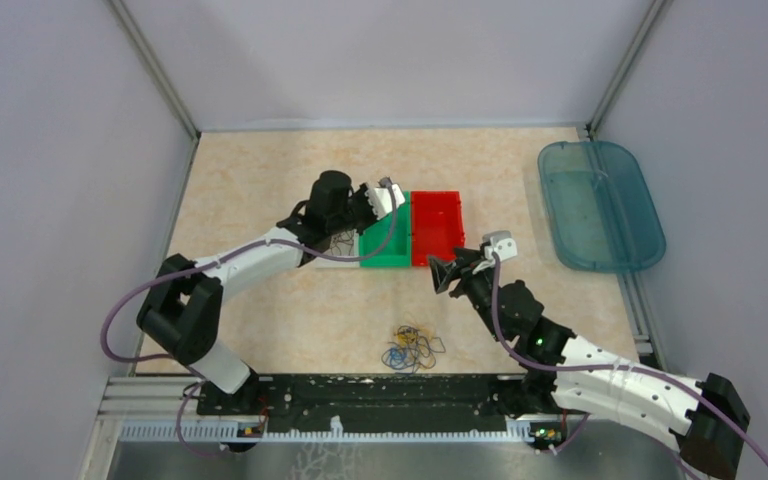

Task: Untangle the cables

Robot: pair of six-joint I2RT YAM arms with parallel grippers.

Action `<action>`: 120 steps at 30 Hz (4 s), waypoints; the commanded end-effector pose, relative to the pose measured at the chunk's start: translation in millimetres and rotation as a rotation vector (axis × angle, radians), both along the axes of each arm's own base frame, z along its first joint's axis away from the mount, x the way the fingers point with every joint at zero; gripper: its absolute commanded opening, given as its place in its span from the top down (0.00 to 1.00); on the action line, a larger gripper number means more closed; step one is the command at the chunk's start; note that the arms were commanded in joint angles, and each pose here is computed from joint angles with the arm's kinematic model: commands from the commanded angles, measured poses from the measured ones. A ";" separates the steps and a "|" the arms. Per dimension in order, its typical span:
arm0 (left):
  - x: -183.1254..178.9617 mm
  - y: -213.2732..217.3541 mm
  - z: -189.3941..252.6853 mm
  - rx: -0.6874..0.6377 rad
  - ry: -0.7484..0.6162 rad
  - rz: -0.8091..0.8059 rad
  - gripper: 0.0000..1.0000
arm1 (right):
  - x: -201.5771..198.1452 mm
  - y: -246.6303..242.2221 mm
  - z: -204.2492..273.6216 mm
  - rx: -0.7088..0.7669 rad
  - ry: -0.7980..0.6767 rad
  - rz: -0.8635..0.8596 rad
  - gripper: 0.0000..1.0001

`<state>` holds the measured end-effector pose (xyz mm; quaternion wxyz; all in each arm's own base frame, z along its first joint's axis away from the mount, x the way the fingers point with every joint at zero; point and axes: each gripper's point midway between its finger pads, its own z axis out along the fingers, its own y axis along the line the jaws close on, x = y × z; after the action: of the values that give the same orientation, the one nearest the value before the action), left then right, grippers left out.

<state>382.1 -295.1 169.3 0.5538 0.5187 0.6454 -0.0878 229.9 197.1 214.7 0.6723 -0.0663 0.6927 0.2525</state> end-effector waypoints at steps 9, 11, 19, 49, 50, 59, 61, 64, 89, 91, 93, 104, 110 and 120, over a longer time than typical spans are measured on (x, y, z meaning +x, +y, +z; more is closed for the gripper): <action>-7.1 -16.1 -9.3 0.069 0.069 -0.118 0.40 | 1.0 3.2 20.8 0.063 -0.015 0.010 0.39; -0.5 -10.9 -0.6 0.072 0.031 -0.092 0.39 | 0.6 3.8 22.2 0.061 -0.014 0.014 0.39; -22.9 -10.9 47.0 0.019 0.001 -0.192 0.02 | -4.4 10.4 16.6 0.030 0.031 0.057 0.36; -191.9 41.6 60.4 0.070 -0.171 -0.688 0.00 | -127.0 58.0 -117.8 -0.073 0.767 0.586 0.50; -192.4 42.0 61.1 0.068 -0.171 -0.688 0.00 | -126.2 59.6 -120.1 -0.077 0.770 0.588 0.50; -196.2 40.7 64.7 0.045 -0.165 -0.694 0.00 | -102.4 70.9 -107.8 -0.037 0.671 0.540 0.82; -198.6 41.0 62.6 0.038 -0.149 -0.695 0.00 | -95.1 72.1 -95.6 0.001 0.618 0.522 0.86; -203.2 42.6 58.2 0.023 -0.116 -0.690 0.00 | -88.3 74.3 -83.3 0.035 0.572 0.509 0.89; -218.2 45.6 54.7 -0.004 -0.103 -0.717 0.00 | -125.8 46.0 -120.7 -0.068 0.836 0.464 0.51; -218.1 45.7 55.5 -0.003 -0.108 -0.718 0.00 | -128.1 49.8 -126.8 -0.069 0.861 0.477 0.51; -218.3 45.6 55.5 -0.001 -0.112 -0.720 0.00 | -130.2 52.7 -132.3 -0.074 0.882 0.487 0.51; -217.5 44.4 55.1 -0.001 -0.120 -0.724 0.00 | -109.2 77.7 -116.3 -0.008 0.777 0.503 0.65; -216.6 43.9 57.2 -0.003 -0.128 -0.722 0.00 | -107.2 88.2 -111.9 -0.007 0.764 0.537 0.72; -220.1 43.7 53.8 -0.013 -0.109 -0.730 0.00 | -111.4 73.4 -107.2 -0.085 0.749 0.531 0.65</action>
<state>169.8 -247.8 222.4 0.5209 0.7117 0.4058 -0.2398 114.8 267.9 82.0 0.2588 -0.1509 0.8700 0.3916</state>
